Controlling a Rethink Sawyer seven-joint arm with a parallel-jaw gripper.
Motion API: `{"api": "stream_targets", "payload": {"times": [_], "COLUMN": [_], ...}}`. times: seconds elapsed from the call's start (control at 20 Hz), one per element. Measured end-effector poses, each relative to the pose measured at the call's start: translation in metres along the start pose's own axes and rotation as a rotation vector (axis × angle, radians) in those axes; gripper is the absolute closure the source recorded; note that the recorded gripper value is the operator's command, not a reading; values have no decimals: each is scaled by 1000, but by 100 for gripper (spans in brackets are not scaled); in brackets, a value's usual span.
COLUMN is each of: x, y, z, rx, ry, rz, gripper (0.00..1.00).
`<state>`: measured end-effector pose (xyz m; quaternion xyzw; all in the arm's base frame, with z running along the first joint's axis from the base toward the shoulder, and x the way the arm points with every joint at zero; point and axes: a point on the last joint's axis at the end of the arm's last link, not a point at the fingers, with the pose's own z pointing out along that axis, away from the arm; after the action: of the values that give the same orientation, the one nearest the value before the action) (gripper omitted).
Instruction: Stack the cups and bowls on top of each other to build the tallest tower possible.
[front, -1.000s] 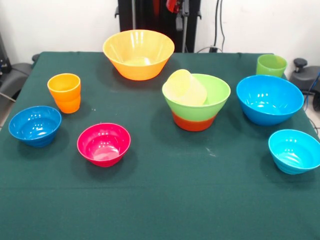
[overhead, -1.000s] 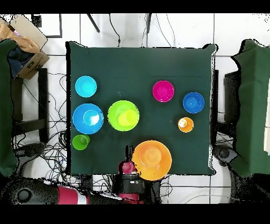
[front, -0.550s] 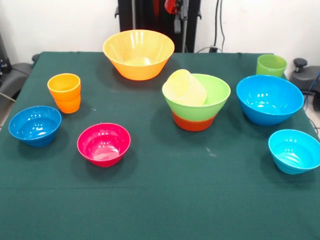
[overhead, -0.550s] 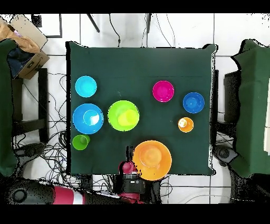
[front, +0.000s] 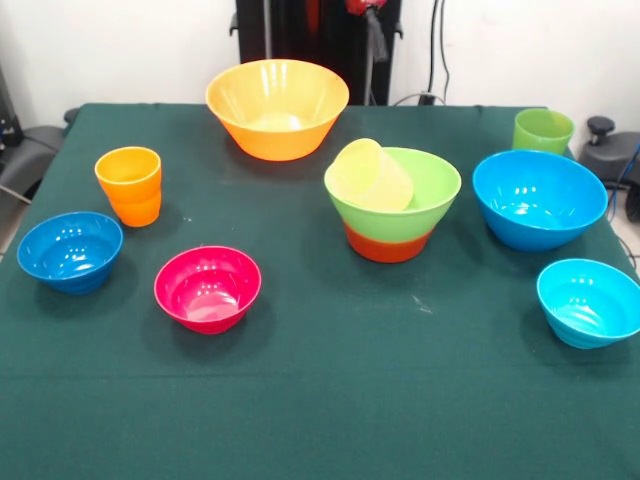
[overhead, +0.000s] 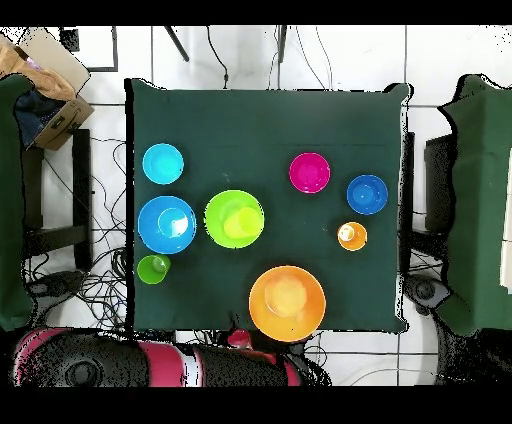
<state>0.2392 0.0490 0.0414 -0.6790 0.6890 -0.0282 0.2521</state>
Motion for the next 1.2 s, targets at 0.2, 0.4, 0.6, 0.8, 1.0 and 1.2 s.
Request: {"api": "stream_targets", "payload": {"times": [0.2,0.4,0.6,0.8,1.0,1.2], "x": [-10,-15,-18,-24,-33,-45], "y": [5,-1,-1,-2,3,30], "z": [-7,-5,-4,-4,8,29], "rx": [-61,-59,-60,-51,-76,-200], "ry": [-160,-219,-239,-289,-243,6], "rz": [330,525,570,568,466,140], "gripper": [0,0,0,0,0,0]}}
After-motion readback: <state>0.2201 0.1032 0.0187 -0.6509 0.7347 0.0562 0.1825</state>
